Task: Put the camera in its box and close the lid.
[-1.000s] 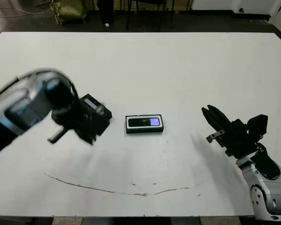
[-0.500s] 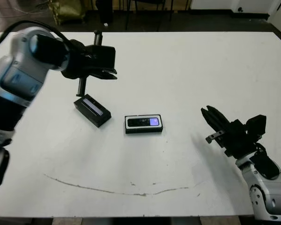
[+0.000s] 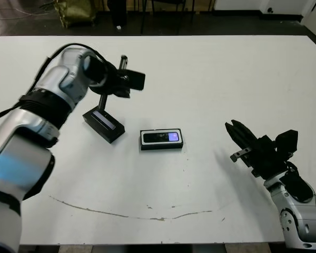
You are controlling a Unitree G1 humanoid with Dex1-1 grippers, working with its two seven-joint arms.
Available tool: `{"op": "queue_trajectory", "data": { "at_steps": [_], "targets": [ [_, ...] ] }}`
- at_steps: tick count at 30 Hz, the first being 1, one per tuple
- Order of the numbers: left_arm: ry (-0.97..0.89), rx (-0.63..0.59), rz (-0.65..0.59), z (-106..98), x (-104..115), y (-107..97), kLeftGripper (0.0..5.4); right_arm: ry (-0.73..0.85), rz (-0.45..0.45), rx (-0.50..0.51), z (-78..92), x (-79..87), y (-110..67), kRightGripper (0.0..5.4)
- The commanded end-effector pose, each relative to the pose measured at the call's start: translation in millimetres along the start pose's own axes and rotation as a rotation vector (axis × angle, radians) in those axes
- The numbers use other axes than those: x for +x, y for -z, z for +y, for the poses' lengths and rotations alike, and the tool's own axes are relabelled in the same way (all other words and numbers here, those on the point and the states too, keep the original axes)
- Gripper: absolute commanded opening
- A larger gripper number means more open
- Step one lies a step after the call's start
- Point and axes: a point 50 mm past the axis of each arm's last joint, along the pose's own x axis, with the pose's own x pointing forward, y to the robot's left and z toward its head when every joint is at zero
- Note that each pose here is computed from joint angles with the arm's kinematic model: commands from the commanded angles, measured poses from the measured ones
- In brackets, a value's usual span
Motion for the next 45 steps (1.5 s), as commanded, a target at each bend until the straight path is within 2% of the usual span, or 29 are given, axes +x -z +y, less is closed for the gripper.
{"op": "queue_trajectory", "data": {
  "at_steps": [1,12,15,27,35,45],
  "targets": [
    [0.058,0.042,0.039,1,5,-4,0.00,0.009,0.044,0.005,-0.5,-4.3,5.9,0.01],
    [0.229,0.168,0.082,-10,17,-14,0.00,0.006,0.038,0.012,0.3,-4.9,9.9,0.01],
    [0.265,0.171,0.137,-15,22,-12,0.00,0.006,0.044,0.013,1.0,-5.1,10.0,0.01],
    [0.328,0.166,0.217,-27,26,0,0.00,0.019,0.060,0.003,3.7,-5.9,9.1,0.01],
    [0.338,0.193,0.200,-31,28,1,0.00,0.009,0.058,0.038,3.9,-6.0,10.8,0.01],
    [0.384,0.200,0.193,-39,25,8,0.00,0.003,0.052,0.013,3.3,-6.1,10.1,0.01]
  ]
}}
